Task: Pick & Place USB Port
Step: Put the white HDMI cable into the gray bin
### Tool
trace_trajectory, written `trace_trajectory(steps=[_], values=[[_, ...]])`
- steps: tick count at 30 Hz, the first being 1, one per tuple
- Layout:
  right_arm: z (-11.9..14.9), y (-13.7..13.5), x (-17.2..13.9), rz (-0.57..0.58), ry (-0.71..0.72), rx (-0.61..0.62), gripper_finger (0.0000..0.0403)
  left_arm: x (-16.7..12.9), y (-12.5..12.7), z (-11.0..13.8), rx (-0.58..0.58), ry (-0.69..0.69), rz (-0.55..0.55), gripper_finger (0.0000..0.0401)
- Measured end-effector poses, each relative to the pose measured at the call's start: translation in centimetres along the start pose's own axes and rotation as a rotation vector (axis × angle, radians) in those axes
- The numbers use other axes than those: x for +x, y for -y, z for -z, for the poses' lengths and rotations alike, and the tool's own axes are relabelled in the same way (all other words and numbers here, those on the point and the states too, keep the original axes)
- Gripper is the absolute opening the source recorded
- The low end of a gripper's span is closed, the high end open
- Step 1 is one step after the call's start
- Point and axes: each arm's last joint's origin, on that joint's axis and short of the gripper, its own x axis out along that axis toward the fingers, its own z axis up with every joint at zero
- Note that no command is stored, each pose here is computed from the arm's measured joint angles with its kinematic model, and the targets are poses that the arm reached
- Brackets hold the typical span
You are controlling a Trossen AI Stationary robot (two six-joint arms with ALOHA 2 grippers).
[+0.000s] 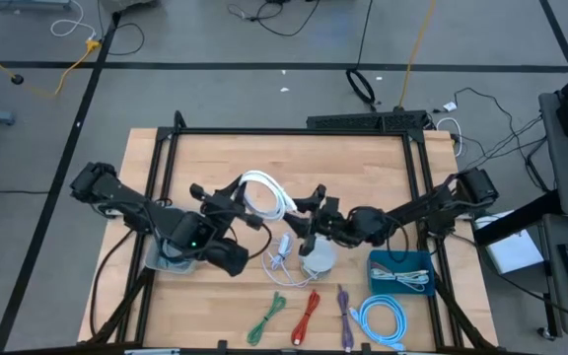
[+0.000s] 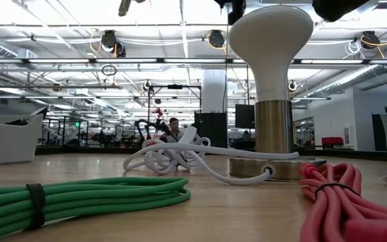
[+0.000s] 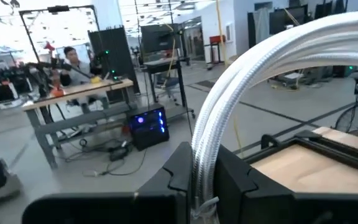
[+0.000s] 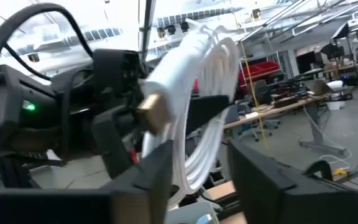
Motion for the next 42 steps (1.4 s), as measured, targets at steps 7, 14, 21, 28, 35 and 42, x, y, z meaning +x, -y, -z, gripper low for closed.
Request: trace_trajectory(steps=[7, 14, 21, 28, 35, 42], values=[[0.4, -1.4, 0.0, -0.175, -0.022, 0.002, 0.0264, 0.8, -0.5, 0.2, 0.073, 0.001, -0.033, 0.0034], [0.1, -2.0, -0.4, -0.185, 0.010, -0.043, 0.0312, 0.5, -0.4, 0.2, 0.059, 0.006, -0.025, 0.0034], [0.4, -1.7, -0.2, -0.159, -0.025, -0.070, 0.0316, -0.7, -0.5, 0.1, 0.077, 0.018, 0.012, 0.0034], [0.5, -1.4, -0.1, -0.082, -0.034, -0.092, 0.0315, -2.5, -1.8, -1.2, 0.053, 0.027, 0.073, 0.0034], [0.3, -0.5, 0.4, -0.063, -0.018, -0.075, 0.0314, -3.6, -1.5, -1.2, 0.058, 0.034, 0.111, 0.0034], [0.0, -0.3, 0.6, -0.105, 0.003, -0.034, 0.0314, -3.5, -0.2, -0.1, 0.089, 0.032, 0.104, 0.0034]])
